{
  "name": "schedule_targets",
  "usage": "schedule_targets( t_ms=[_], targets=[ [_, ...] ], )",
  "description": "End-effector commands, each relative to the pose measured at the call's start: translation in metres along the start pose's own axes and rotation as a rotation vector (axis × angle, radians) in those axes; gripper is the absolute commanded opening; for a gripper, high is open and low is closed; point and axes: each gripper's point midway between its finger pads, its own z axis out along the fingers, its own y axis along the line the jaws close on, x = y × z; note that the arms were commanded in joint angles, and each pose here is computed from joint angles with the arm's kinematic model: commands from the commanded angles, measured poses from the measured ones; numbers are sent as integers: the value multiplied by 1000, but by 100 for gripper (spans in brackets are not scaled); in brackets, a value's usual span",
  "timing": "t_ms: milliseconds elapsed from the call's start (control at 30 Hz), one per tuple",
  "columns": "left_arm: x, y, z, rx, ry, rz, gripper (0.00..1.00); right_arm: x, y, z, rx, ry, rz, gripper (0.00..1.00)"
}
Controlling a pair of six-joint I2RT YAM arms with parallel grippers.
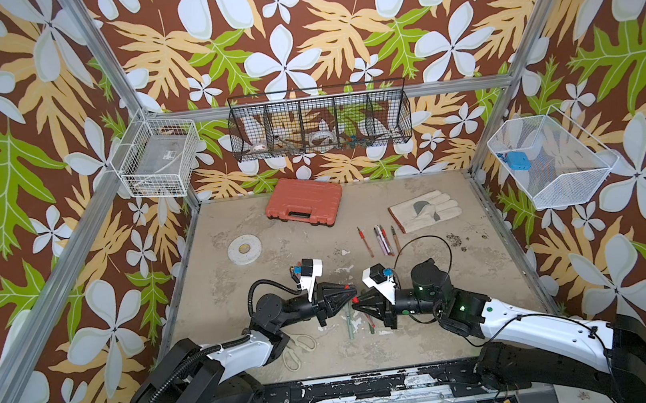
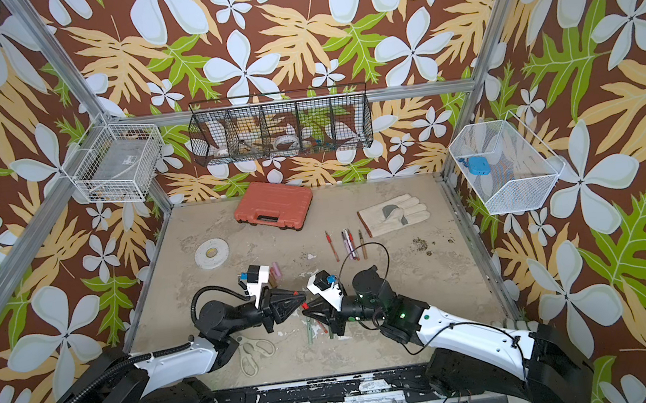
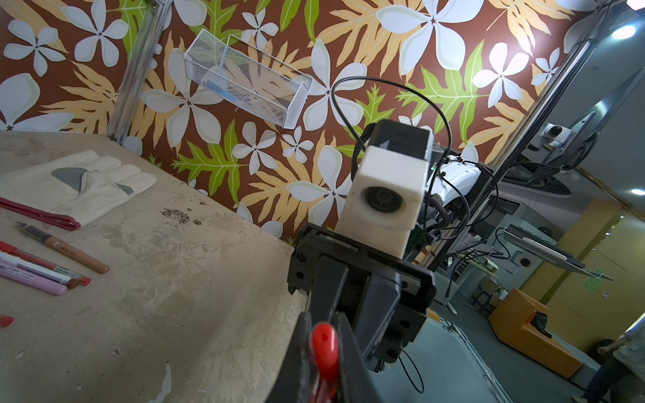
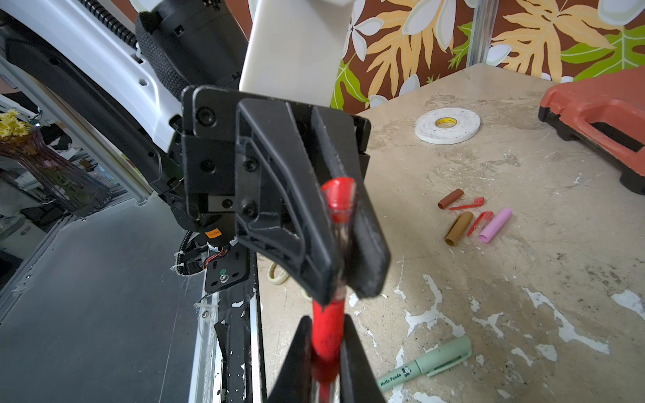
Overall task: Open the pen caps
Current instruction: 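Pull the red cap with the left gripper while the right gripper holds the body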
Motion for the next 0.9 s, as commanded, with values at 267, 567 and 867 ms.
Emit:
schedule_targets(
  t_ms=[267, 567, 867],
  targets=[
    [-7, -5, 1, 16, -22, 22, 0, 0, 6, 1, -38, -5, -22, 0],
    [-7, 40, -1, -206, -56, -76, 0, 9, -39, 3, 246, 28, 8, 0],
    [-17, 71, -22, -360, -141, -146, 0, 21, -46, 17, 450, 93, -63, 0]
  ],
)
